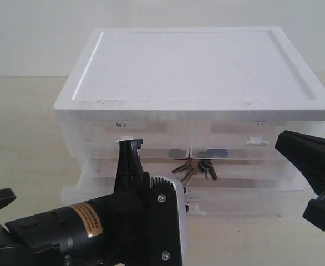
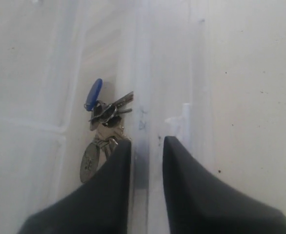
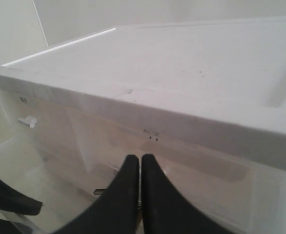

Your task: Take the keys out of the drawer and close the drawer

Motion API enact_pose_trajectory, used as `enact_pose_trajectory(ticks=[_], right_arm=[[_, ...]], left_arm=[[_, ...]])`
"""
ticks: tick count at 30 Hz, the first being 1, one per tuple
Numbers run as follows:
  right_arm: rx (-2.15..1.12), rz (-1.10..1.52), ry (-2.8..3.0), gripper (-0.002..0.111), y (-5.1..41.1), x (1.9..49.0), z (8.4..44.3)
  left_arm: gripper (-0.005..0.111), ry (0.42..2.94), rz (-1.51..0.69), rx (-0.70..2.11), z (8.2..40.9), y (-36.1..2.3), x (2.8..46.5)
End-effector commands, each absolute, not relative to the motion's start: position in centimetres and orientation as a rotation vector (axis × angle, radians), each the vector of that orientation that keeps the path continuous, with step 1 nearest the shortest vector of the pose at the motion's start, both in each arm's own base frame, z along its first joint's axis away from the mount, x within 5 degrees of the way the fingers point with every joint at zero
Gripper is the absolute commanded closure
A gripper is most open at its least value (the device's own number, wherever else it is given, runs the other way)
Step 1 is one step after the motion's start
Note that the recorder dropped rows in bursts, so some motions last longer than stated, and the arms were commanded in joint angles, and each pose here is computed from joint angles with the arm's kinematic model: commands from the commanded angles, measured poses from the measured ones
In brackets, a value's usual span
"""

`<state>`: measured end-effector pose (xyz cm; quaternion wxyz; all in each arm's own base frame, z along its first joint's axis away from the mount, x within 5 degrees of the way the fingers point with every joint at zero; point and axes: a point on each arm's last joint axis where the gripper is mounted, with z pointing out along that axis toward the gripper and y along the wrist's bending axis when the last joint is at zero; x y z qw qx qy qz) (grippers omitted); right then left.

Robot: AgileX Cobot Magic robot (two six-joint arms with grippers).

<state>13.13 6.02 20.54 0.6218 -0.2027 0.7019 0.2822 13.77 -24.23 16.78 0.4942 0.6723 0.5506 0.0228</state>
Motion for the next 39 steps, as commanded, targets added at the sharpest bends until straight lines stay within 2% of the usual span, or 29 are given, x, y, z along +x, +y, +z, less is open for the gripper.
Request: enact_pose_trajectory(ticks=[1, 11, 15, 19, 24, 27, 36, 39], right_arm=[[-0.473, 0.641, 1.609, 0.109, 6.0, 13.3, 20.6], [-0.473, 0.641, 1.609, 0.109, 6.0, 13.3, 20.6], [-0.473, 0.641, 1.609, 0.109, 6.0, 13.3, 20.6], [-0.473, 0.641, 1.609, 0.109, 6.0, 13.3, 20.6], [-0.473, 0.641, 1.609, 0.109, 6.0, 13.3, 20.6], [-0.473, 0.641, 1.609, 0.109, 6.0, 13.3, 20.6], [-0.473, 0.641, 1.609, 0.109, 6.0, 13.3, 20.6], [-0.473, 0.641, 1.609, 0.109, 6.0, 13.3, 20.6]], left_arm=[[0.102, 1.359, -0.042, 1.758, 17.2, -23.6, 12.3], [0.102, 1.344, -0.134, 1.770, 19.5, -22.7, 11.2], [0.102, 1.417, -0.168, 1.663, 19.7, -22.8, 11.5], [0.088, 1.432, -0.176, 1.634, 19.8, -22.8, 11.6], [0.059, 1.486, -0.235, 1.582, 20.3, -23.3, 11.7], [0.050, 1.537, -0.303, 1.532, 21.2, -23.9, 11.7], [0.046, 1.813, -0.631, 1.103, 24.5, -25.7, 12.5], [0.046, 1.868, -0.673, 1.063, 24.4, -26.4, 12.7]])
